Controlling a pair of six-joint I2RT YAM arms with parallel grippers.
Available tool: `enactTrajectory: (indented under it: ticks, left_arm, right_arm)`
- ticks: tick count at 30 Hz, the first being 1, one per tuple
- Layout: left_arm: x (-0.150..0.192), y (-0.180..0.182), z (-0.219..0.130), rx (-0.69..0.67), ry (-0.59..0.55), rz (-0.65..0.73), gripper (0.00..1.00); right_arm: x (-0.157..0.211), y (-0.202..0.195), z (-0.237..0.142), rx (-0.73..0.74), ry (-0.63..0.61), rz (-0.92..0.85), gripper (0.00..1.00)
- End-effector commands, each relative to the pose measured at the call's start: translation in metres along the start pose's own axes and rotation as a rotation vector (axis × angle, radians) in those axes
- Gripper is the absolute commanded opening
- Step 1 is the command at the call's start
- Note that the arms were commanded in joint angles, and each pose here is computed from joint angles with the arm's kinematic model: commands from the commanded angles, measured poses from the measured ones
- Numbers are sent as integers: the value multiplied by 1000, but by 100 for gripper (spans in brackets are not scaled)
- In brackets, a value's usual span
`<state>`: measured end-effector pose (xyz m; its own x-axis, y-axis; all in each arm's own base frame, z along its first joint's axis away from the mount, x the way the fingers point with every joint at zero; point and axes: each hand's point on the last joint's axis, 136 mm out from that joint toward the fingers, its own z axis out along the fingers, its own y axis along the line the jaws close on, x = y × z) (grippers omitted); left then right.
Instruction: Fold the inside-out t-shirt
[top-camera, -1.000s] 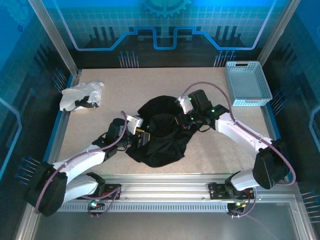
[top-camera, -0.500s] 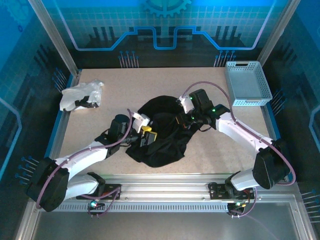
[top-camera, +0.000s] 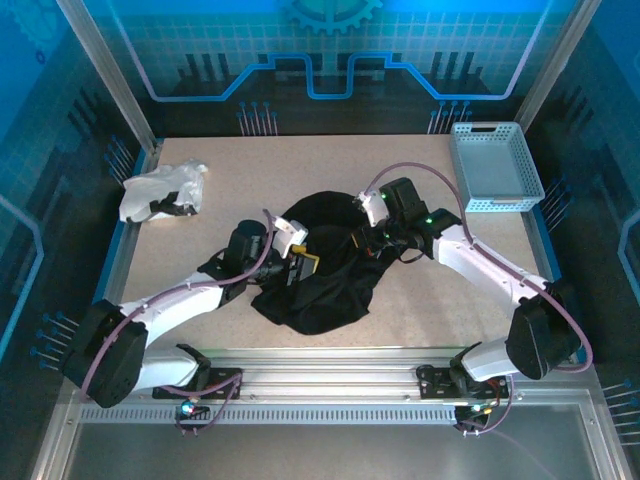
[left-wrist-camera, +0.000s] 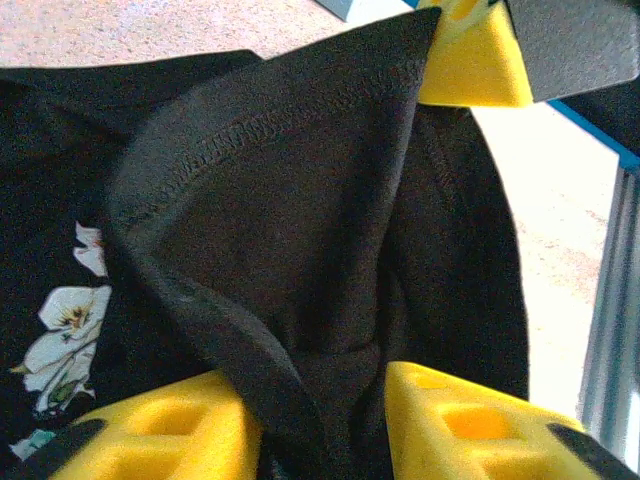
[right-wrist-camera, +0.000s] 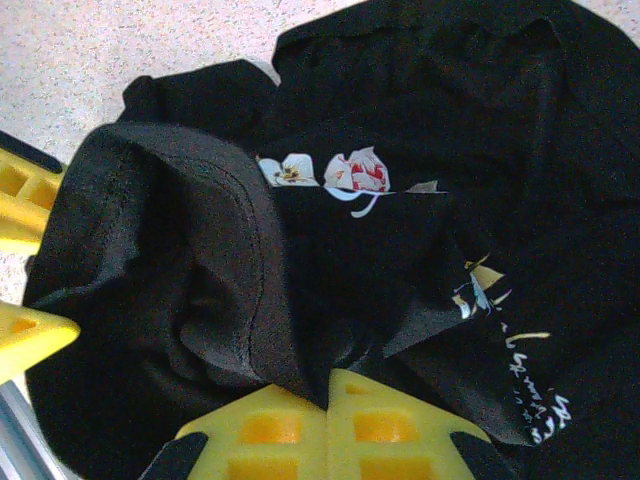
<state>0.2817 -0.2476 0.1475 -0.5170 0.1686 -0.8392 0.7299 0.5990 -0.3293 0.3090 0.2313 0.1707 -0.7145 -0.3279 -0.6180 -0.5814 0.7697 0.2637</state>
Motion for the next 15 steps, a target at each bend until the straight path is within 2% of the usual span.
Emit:
enactTrajectory:
  ticks: [1, 8, 12, 15]
  left_arm:
    - [-14, -1, 0, -8, -24, -5, 29]
    - [-8, 6, -21, -113, -5, -147, 0]
    - [-9, 8, -40, -182, -5, -270, 0]
    - [-15, 18, -64, -309, -13, -375, 0]
  right_arm:
    - [-1, -1, -8, -3, -18, -5, 0]
    - [-8, -2, -17, 16, -63, -4, 0]
    - [-18, 12, -23, -45, -146, -16, 0]
    - [-30, 26, -29, -82, -219, -36, 0]
